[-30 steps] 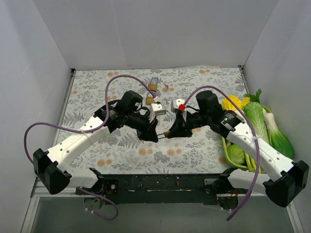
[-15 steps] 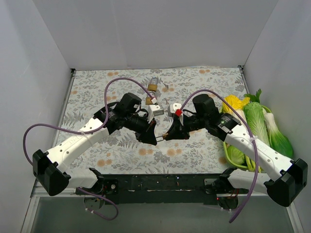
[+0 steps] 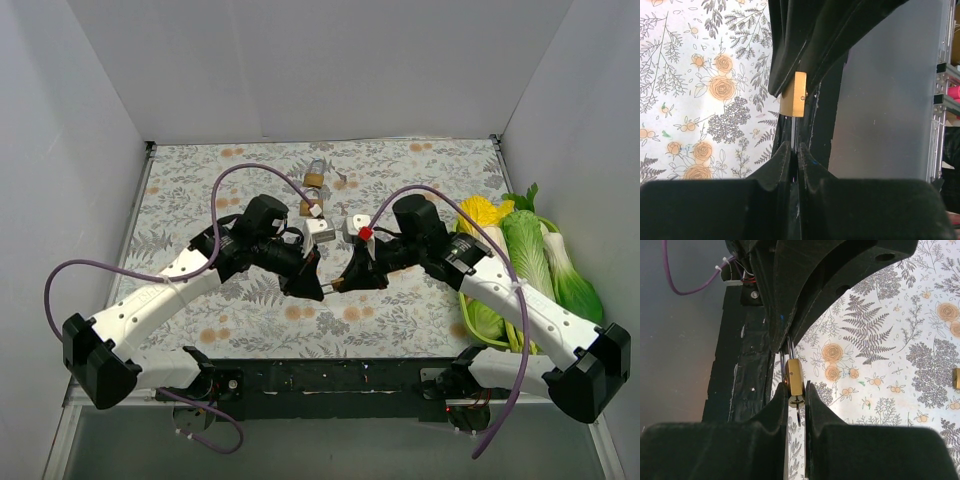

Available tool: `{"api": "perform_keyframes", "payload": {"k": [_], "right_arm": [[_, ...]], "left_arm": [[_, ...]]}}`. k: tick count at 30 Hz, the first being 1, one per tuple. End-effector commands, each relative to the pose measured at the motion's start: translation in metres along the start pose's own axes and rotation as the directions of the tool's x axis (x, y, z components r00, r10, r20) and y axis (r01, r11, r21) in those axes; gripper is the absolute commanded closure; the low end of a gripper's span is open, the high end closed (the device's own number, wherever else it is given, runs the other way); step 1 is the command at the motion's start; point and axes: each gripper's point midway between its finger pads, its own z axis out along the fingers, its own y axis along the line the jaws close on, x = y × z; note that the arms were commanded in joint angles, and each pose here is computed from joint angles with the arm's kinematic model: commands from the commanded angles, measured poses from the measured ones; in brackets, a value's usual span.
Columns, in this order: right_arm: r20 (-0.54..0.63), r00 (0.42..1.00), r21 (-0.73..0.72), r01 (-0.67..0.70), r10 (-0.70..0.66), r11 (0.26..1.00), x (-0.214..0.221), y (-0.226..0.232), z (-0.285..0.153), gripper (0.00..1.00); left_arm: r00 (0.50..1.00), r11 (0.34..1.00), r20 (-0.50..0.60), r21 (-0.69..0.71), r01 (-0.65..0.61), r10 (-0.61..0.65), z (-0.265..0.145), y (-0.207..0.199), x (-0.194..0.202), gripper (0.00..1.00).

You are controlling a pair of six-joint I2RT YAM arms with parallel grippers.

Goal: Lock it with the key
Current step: Lock the lock.

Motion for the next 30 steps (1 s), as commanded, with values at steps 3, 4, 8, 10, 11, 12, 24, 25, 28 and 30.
{"api": "perform_keyframes", "payload": {"k": [3, 4, 8, 10, 11, 12, 24, 25, 28, 30], "right_arm": [[0.036, 0.999, -0.113, 0.015, -0.011, 0.993, -0.019, 0.018, 0.009, 0.99], [0.04, 0.999, -0.099, 0.016, -0.012, 0.995, -0.021, 0.016, 0.006, 0.99], [0.055, 0.998, -0.017, 0.004, -0.003, 1.0, -0.027, 0.001, -0.013, 0.99], [0.05, 0.999, -0.018, 0.0, 0.001, 1.0, -0.027, 0.0, -0.017, 0.99], [0.053, 0.999, -0.016, 0.01, -0.009, 1.0, -0.031, 0.0, -0.019, 0.99], [0.042, 0.999, -0.018, 0.0, 0.001, 1.0, -0.029, 0.001, -0.02, 0.99], [0.021, 0.997, 0.153, 0.066, -0.07, 0.986, -0.033, -0.02, -0.036, 0.99], [0.02, 0.997, 0.169, 0.076, -0.08, 0.983, -0.033, -0.02, -0.038, 0.99], [0.024, 0.995, 0.154, 0.092, -0.096, 0.984, -0.035, -0.018, -0.038, 0.99], [0.013, 0.997, 0.128, 0.075, -0.077, 0.989, -0.032, -0.013, -0.037, 0.99]], "left_arm": [[0.862, 0.903, 0.269, -0.089, -0.421, 0.429, -0.017, -0.016, -0.082, 1.0], [0.866, 0.903, 0.258, -0.095, -0.42, 0.43, -0.018, -0.016, -0.075, 1.0], [0.887, 0.911, 0.208, -0.116, -0.396, 0.412, -0.02, -0.01, -0.055, 1.0], [0.888, 0.907, 0.186, -0.126, -0.402, 0.419, -0.019, -0.006, -0.049, 1.0], [0.892, 0.907, 0.173, -0.129, -0.4, 0.418, -0.019, -0.003, -0.044, 1.0], [0.889, 0.903, 0.166, -0.141, -0.406, 0.426, -0.018, 0.0, -0.042, 1.0], [0.92, 0.918, 0.075, -0.142, -0.371, 0.384, -0.012, 0.014, -0.023, 1.0], [0.921, 0.917, 0.069, -0.14, -0.373, 0.385, -0.012, 0.014, -0.022, 1.0], [0.92, 0.914, 0.06, -0.155, -0.375, 0.388, -0.012, 0.018, -0.021, 1.0], [0.916, 0.905, 0.054, -0.188, -0.382, 0.398, -0.013, 0.024, -0.023, 1.0]]}}
